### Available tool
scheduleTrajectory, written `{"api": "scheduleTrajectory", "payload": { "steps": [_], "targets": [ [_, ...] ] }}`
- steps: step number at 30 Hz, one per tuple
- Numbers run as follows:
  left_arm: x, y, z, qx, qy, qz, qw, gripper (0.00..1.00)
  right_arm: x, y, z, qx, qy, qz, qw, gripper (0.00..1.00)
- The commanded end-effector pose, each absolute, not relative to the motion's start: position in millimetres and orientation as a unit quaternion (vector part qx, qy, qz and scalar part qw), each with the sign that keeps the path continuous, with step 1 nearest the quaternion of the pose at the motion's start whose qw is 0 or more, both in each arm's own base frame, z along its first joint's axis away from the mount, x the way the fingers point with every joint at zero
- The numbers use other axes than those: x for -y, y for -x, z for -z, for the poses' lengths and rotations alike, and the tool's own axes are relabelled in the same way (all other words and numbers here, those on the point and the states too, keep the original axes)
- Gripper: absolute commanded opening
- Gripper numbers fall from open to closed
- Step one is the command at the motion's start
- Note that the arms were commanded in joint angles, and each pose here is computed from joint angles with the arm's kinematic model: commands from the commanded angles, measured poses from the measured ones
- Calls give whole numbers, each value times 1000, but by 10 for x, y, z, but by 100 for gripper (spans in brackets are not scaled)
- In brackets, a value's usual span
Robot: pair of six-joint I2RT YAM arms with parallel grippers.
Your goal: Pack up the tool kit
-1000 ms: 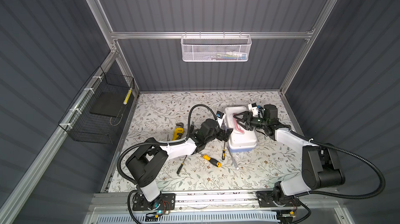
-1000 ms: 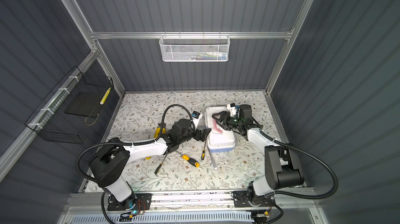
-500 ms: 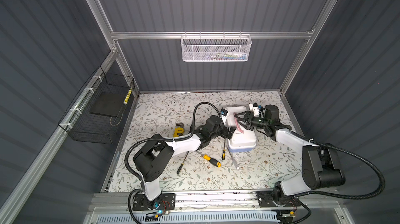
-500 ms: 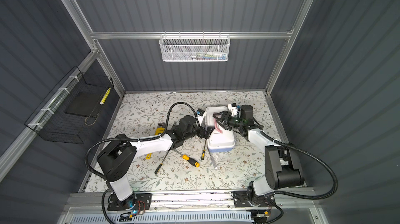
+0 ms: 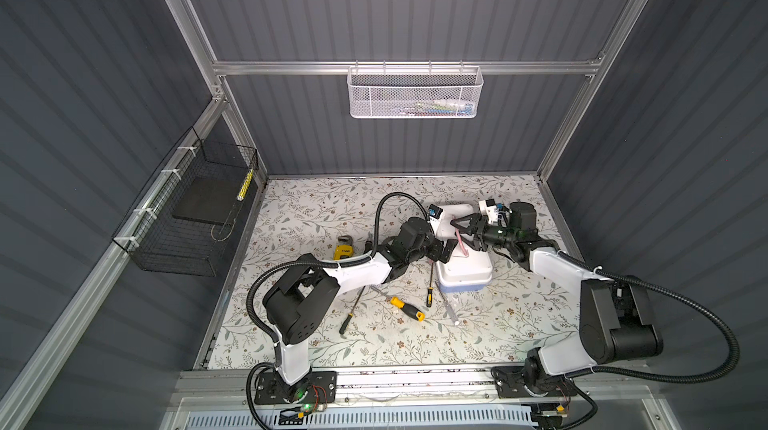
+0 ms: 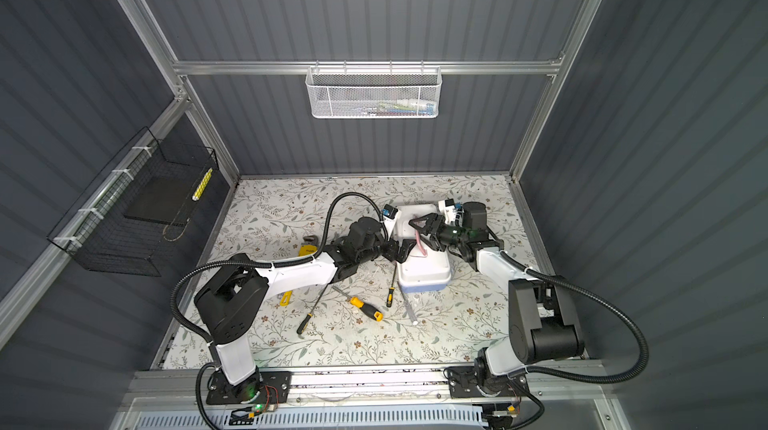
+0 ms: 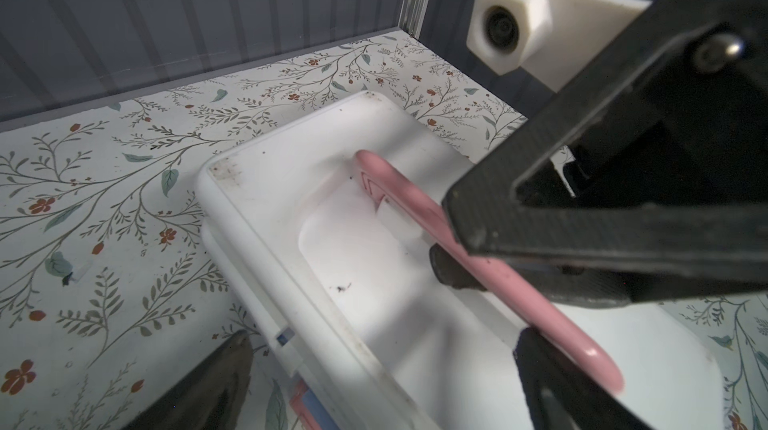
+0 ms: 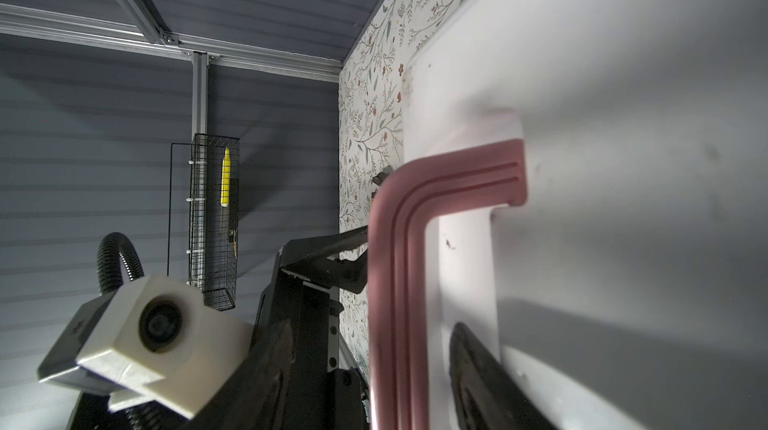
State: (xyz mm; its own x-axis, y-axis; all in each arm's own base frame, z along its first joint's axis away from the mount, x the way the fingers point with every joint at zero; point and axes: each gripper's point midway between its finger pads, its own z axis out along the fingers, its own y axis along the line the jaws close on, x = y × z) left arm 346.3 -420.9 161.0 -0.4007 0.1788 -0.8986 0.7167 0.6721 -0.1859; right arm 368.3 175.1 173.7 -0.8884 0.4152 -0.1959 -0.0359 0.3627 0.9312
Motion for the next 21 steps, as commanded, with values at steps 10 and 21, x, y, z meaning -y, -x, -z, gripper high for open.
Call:
{"api": "scheduleTrajectory", "payload": {
  "steps": [10,21],
  "targets": [
    [4304,-3459,-1618,-782,-301,296,459,100,-1829,-3765,-1969,-778,-97,-585,208,60],
    [4308,-3453,-1647,-783,-300,299,456,100,-1871,-3766,-2125,-759,-89,-612,205,58]
  ]
}}
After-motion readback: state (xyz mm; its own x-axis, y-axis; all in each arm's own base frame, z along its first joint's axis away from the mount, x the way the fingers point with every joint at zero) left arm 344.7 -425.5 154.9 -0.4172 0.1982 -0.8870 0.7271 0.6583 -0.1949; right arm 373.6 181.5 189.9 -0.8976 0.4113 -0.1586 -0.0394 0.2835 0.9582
